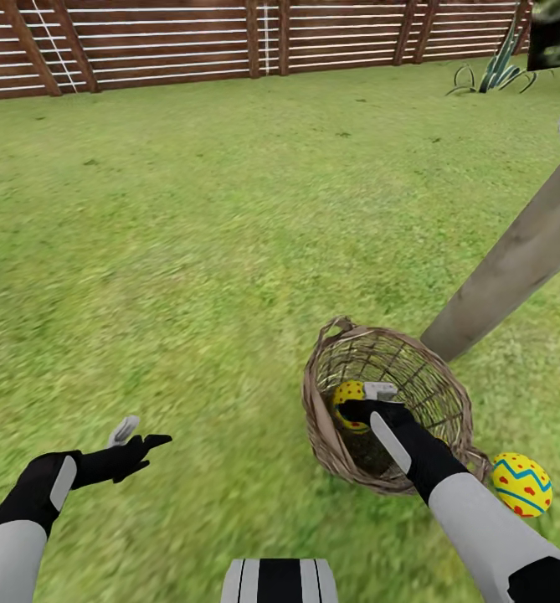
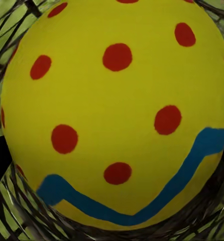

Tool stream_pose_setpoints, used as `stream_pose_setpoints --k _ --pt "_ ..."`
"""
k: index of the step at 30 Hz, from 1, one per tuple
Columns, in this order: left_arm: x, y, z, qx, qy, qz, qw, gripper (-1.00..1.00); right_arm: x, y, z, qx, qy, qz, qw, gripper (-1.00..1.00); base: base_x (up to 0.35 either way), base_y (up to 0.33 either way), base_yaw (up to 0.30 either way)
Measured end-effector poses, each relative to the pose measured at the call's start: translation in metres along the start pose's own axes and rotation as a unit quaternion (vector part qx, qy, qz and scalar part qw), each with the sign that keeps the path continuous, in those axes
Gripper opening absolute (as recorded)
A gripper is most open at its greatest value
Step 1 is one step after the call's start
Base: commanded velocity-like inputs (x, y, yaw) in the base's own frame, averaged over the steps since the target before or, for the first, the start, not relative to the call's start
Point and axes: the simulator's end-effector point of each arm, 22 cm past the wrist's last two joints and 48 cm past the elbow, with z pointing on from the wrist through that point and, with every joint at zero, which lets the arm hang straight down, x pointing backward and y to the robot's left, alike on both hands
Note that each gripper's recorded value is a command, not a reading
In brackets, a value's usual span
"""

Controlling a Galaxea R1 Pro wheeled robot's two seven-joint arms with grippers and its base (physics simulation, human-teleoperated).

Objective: Take the three Easter eggs out of the wicker basket on the lawn in the garden, then place them on the lawn next to a single tree (choose any tree) so that all three eggs are next to the same tree and none are left in the basket.

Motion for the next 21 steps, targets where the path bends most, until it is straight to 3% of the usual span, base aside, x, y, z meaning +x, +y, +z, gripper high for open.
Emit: stream_pose_setpoints --k 5,10,13,16,21 --pt "0.002 -0.001 -0.001 0.003 -0.006 0.004 1.0000 1.00 -0.013 -0.015 -0.009 0.009 -0.012 0.006 0.9999 -1.00 -0.168 -0.032 0.000" --pt "0.005 -0.006 -0.004 0.008 -0.005 0.001 1.0000 1.00 -0.034 -0.013 -0.023 0.005 -0.034 0.008 0.9994 -1.00 -0.322 -0.039 0.000" --pt "0.007 -0.009 -0.006 0.012 -0.004 0.000 0.9999 1.00 -0.080 0.001 -0.049 -0.004 -0.087 0.005 0.9962 -1.00 -0.331 -0.004 0.000" --pt "0.016 -0.010 -0.005 0.015 0.005 -0.008 0.9998 1.00 -0.130 -0.001 -0.086 0.022 -0.150 0.010 0.9883 -1.00 -0.285 -0.001 0.000" --pt "0.018 -0.011 -0.004 0.019 -0.009 0.002 0.9998 1.00 -0.159 -0.008 -0.117 0.049 -0.191 0.019 0.9802 -1.00 -0.243 0.000 0.000"
